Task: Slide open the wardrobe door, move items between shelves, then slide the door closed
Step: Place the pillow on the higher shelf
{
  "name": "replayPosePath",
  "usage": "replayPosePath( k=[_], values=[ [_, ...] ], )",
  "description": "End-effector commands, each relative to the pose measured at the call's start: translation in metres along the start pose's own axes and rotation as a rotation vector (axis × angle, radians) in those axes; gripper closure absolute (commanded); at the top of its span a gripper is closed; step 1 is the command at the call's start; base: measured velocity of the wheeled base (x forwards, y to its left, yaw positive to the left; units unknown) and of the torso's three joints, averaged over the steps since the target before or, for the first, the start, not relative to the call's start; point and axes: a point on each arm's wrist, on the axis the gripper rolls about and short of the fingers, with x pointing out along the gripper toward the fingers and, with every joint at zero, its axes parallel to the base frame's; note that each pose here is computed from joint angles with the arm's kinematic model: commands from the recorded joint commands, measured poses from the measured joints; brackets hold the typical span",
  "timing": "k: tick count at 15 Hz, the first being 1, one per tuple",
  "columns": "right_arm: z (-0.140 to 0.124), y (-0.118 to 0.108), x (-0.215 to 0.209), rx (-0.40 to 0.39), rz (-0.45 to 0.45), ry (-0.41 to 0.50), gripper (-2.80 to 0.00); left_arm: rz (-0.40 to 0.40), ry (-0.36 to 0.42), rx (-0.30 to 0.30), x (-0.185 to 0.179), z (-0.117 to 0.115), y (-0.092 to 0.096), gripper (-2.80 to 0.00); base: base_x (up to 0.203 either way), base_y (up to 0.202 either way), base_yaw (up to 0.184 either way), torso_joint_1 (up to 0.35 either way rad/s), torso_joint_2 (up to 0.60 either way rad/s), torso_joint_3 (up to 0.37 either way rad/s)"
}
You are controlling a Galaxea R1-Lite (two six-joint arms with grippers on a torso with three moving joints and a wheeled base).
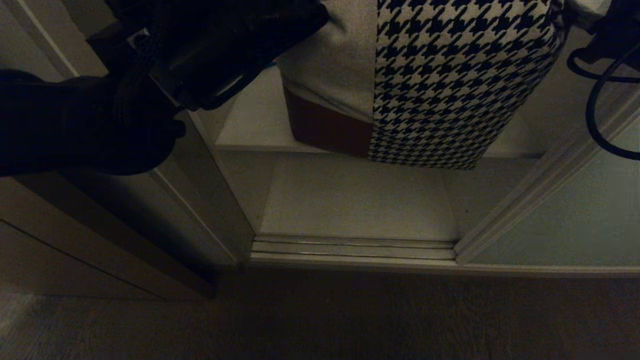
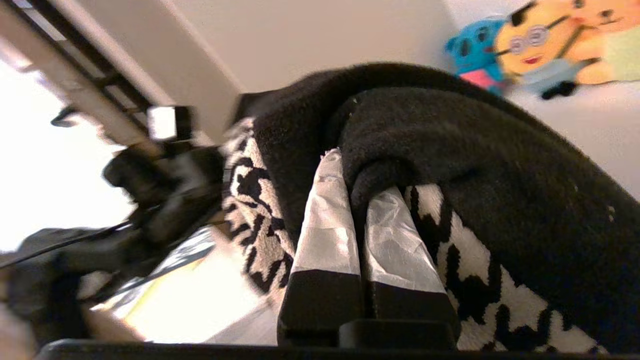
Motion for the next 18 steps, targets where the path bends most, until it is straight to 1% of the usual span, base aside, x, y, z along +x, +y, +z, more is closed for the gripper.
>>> replayPosePath(
  k=[1,3,5,7,8,10,11,13,16,17,18],
  values=[
    [0.014,0.014,-0.014,-0.01,0.024,0.011,0.0,0.003,-0.001,-0.004,0.006,0.006,-0.001,0.0,0.0,0.0,0.0,0.0,0.0,0.0],
    [0.023,0.025,-0.019,0.003,0.034,0.021,0.0,0.013,-0.013,-0.003,0.009,0.016,-0.004,0.0,0.0,0.0,0.0,0.0,0.0,0.0],
    [0.028,0.026,-0.019,0.047,-0.002,0.037,0.0,0.028,-0.022,-0.001,0.009,0.018,-0.004,0.0,0.0,0.0,0.0,0.0,0.0,0.0],
    [0.031,0.026,-0.021,0.03,-0.009,0.029,0.0,0.029,-0.036,0.002,0.012,0.021,-0.004,0.0,0.0,0.0,0.0,0.0,0.0,0.0],
    [0.035,0.028,-0.021,0.022,-0.009,0.024,-2.8,0.033,-0.049,0.004,0.017,0.02,-0.003,0.0,0.0,0.0,0.0,0.0,0.0,0.0],
    [0.042,0.035,-0.021,0.005,0.0,0.012,-2.8,0.076,-0.081,0.011,0.026,0.018,0.0,0.0,0.0,0.0,0.0,0.0,0.0,0.0],
    [0.046,0.041,-0.023,-0.011,0.007,0.005,-2.8,0.086,-0.096,0.012,0.03,0.019,0.0,0.0,0.0,0.0,0.0,0.0,0.0,0.0],
    [0.055,0.054,-0.025,-0.035,0.015,-0.006,-2.8,0.097,-0.09,0.014,0.034,0.02,0.001,0.0,0.0,0.0,0.0,0.0,0.0,0.0],
    [0.065,0.074,-0.031,-0.05,0.005,-0.017,-2.8,0.115,-0.078,0.035,0.036,0.015,0.003,0.0,0.0,0.0,0.0,0.0,0.0,0.0],
    [0.066,0.08,-0.034,-0.052,-0.001,-0.018,-2.8,0.123,-0.082,0.037,0.036,0.015,0.003,0.0,0.0,0.0,0.0,0.0,0.0,0.0],
    [0.065,0.084,-0.038,-0.035,-0.013,-0.012,-2.8,0.138,-0.087,0.05,0.036,0.015,0.003,0.0,0.0,0.0,0.0,0.0,0.0,0.0]
  ],
)
